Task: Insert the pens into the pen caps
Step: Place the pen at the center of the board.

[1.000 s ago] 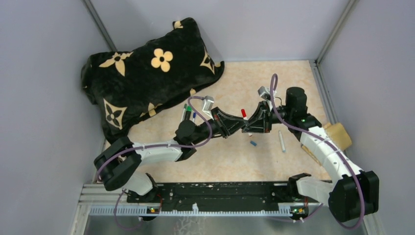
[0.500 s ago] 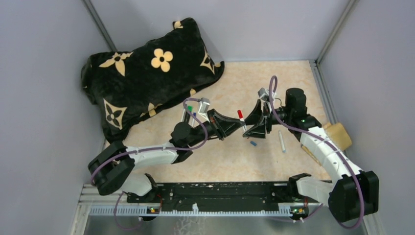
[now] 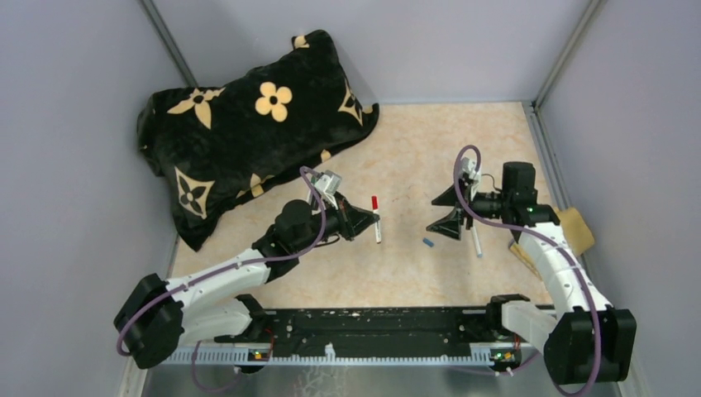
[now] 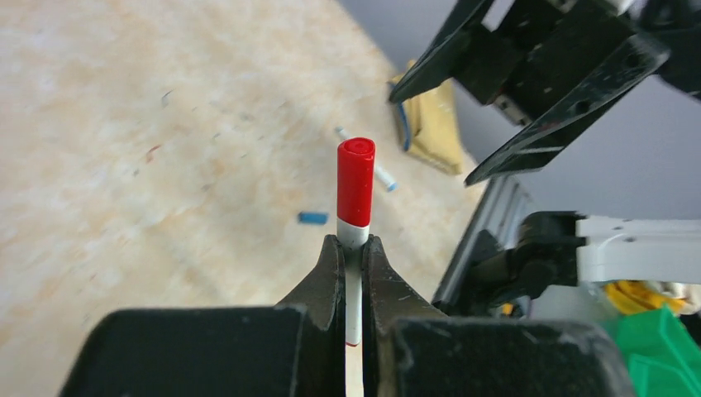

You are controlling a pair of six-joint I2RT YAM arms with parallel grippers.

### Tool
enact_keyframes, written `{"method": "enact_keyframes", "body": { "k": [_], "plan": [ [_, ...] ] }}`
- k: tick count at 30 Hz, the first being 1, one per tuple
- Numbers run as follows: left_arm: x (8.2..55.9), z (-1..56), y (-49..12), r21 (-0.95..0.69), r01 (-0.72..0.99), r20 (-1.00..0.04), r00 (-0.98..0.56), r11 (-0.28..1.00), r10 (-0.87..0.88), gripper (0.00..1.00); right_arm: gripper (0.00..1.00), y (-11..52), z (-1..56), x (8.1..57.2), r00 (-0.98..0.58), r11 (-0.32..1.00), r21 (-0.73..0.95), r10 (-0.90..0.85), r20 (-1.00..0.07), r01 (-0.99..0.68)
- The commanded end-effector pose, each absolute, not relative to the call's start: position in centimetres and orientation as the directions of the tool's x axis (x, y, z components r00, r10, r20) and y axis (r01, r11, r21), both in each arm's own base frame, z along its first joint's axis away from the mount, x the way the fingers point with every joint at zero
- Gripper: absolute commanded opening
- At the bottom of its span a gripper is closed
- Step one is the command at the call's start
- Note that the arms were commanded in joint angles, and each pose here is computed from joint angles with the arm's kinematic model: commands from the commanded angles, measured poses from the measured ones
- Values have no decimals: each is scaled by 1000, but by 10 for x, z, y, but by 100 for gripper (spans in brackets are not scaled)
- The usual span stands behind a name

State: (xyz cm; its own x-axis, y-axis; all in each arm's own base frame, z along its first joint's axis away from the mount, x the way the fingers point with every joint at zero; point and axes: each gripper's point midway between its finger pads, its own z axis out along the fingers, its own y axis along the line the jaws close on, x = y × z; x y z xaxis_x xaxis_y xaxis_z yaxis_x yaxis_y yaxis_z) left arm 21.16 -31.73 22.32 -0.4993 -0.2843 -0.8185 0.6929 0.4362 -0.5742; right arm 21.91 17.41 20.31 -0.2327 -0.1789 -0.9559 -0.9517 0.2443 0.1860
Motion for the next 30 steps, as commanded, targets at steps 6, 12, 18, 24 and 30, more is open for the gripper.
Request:
{"method": "enact_keyframes", "body": {
  "k": [6,12,18,24,30],
  "plan": [
    [220,150,-271,-455,580,-826,-559,675,-76,0,80,119,152,254,-190,475,11,-330,-924,-880],
    [230,144,-260,-404,553,-838,-543,729,-53,0,81,109,145,264,-212,513,-9,-371,-904,-858],
    [243,132,-245,-329,508,-837,-547,796,3,0,81,107,144,266,-213,522,-21,-384,-899,-853],
    [253,123,-235,-281,470,-830,-557,837,34,0,81,105,143,267,-214,527,-27,-392,-895,-849],
    [262,117,-226,-239,443,-827,-560,864,58,0,81,103,141,268,-218,531,-31,-400,-890,-847]
  ]
}}
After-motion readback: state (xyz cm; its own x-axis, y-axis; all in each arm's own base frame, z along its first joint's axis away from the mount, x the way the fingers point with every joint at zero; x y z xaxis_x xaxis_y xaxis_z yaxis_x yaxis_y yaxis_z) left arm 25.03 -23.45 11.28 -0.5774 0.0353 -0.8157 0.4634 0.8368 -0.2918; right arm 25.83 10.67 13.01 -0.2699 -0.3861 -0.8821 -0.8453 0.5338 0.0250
